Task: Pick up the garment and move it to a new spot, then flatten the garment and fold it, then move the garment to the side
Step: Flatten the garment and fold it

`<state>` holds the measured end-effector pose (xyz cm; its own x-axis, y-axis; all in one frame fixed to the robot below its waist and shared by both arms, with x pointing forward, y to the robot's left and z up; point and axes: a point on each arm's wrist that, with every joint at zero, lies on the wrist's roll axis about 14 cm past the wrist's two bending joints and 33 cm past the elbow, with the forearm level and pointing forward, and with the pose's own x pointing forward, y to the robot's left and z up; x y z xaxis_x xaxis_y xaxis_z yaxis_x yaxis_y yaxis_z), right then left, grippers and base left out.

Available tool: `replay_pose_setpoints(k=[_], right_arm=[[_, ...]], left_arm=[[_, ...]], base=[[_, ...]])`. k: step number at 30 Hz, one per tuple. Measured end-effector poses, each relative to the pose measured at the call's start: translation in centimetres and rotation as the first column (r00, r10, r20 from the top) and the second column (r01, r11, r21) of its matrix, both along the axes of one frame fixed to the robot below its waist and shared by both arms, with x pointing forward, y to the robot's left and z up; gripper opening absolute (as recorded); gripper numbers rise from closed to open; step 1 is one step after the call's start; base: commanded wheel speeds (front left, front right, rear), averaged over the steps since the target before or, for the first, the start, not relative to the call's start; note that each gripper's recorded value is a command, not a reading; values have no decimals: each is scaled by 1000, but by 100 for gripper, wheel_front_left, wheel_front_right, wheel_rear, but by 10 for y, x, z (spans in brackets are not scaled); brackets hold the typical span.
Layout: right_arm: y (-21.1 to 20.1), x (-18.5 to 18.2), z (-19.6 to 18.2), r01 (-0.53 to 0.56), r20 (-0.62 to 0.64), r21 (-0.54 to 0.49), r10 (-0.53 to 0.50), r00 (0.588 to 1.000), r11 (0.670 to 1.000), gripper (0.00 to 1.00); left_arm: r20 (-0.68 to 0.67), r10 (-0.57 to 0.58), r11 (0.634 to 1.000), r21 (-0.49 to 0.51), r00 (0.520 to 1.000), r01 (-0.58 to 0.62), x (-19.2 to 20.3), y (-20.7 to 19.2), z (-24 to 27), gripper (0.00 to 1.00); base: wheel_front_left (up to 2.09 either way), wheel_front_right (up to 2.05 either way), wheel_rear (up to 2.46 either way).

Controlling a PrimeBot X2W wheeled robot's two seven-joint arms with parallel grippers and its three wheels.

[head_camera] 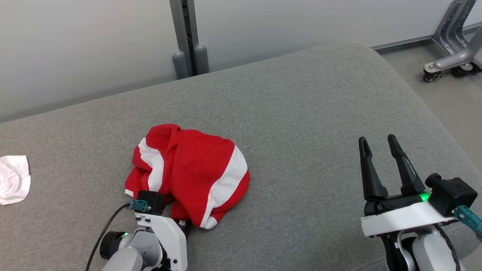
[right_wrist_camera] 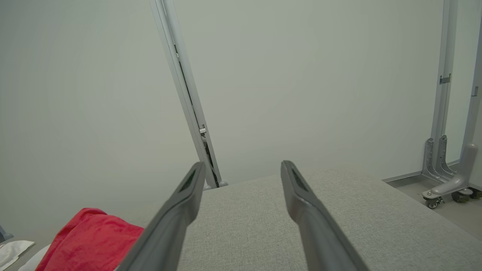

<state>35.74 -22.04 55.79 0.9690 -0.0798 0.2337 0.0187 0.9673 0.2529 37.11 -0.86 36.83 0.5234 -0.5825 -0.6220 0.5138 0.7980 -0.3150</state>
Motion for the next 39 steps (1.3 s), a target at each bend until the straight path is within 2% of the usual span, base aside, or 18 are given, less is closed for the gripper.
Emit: replay_pose_setpoints(k=[1,6,11,17,22,29,30,31,32,35,39], right_arm=[[0,0,0,2,-1,1,-2,1000,1000,100],[5,4,2,-13,7,7,13,1000,1000,100],[18,7,5,-52,19,14,52,998,999,100],[41,13,6,-121,28,15,120,992,993,100],[54,19,7,-157,31,15,156,987,988,100],[60,24,6,-178,28,13,177,984,984,100],[61,25,6,-179,27,12,179,984,984,100],[61,25,5,-180,27,12,179,983,984,100],[61,25,5,-181,25,11,181,983,983,100],[63,26,4,-187,23,11,187,982,982,100],[67,27,5,-205,21,0,205,979,979,100]], left_arm=[[1,-2,1000,-4,1000,2,0,-2,0,0],[4,2,1000,-29,1000,-2,-4,-3,4,0],[58,27,999,-35,998,-25,2,15,22,0],[97,139,990,-2,986,-139,-3,77,41,0],[68,256,964,53,964,-260,-20,126,40,0],[24,403,904,145,915,-402,-41,176,16,0],[32,416,897,148,909,-416,-41,180,15,3],[33,417,897,147,908,-417,-41,180,14,82],[22,419,897,142,908,-418,-44,178,12,100],[28,428,895,127,903,-428,-46,175,11,100],[132,458,879,84,879,-470,-36,182,30,100]], base=[[0,0,0],[0,0,0],[0,0,0],[0,0,0],[0,0,0],[0,0,0],[0,0,0],[0,0,0],[0,0,0],[0,0,0],[0,0,0]])
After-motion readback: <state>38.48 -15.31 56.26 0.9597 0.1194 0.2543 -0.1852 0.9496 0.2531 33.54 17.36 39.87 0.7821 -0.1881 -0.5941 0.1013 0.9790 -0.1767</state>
